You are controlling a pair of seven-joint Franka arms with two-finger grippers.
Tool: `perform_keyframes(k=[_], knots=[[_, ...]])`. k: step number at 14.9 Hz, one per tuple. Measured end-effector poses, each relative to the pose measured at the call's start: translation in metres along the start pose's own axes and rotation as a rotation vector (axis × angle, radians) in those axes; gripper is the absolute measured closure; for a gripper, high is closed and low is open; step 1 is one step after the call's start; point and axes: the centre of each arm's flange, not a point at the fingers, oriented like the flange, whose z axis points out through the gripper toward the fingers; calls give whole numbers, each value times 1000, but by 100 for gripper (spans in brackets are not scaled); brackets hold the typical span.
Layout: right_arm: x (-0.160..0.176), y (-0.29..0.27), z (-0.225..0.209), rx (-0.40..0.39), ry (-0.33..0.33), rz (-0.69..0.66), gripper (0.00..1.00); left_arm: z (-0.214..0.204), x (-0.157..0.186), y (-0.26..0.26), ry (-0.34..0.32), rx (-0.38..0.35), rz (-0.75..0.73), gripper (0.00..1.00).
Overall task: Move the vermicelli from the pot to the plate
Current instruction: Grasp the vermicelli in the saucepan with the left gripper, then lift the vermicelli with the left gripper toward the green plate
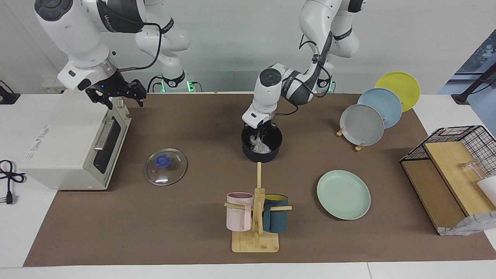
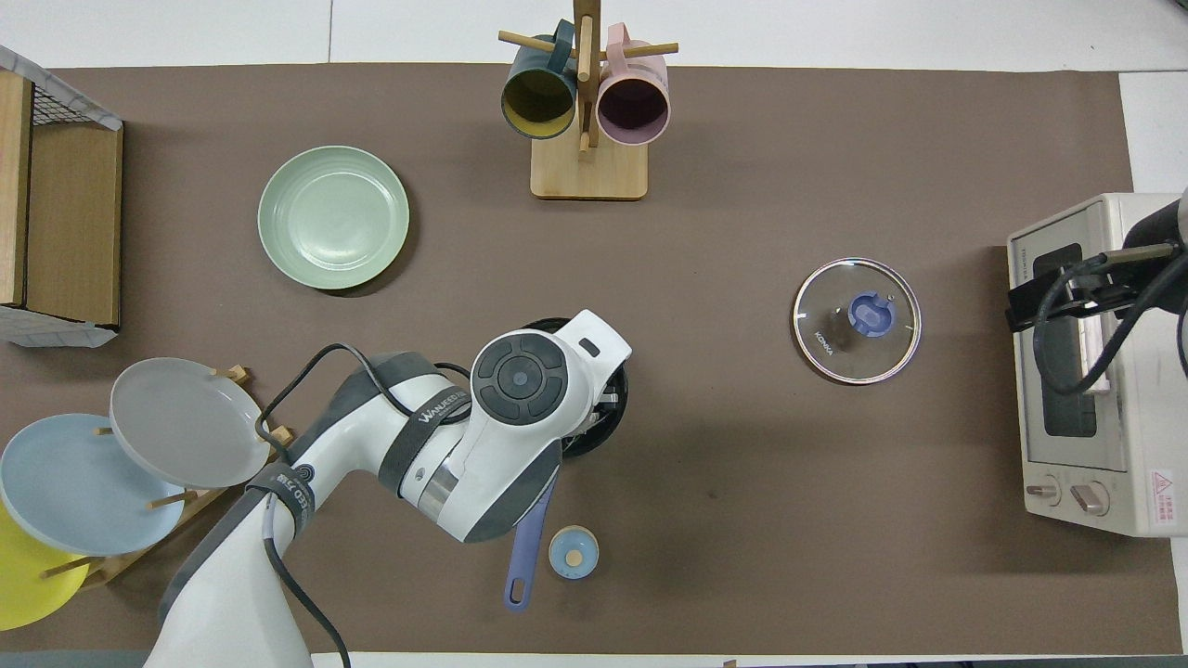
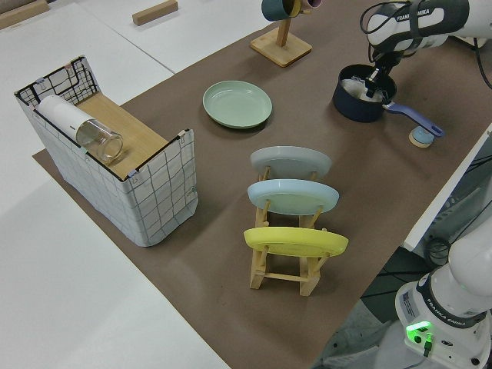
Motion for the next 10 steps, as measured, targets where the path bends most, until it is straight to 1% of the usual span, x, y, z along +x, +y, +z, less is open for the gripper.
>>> perform_keyframes(k=[3,6,8,10], knots=[[0,-1,-1,0,2,0,0,-57,12,0,-28,23,-9,86],[0,-2,-3,-1,5,-3,0,-131,25,-22,-62,42,-13,86],[0,0,-3,0,6,2,0,-183,46,-59,-64,12,-17,86],[-1,8,-2,2,6,17,0,-215,79,-120,-46,-24,-35,86]])
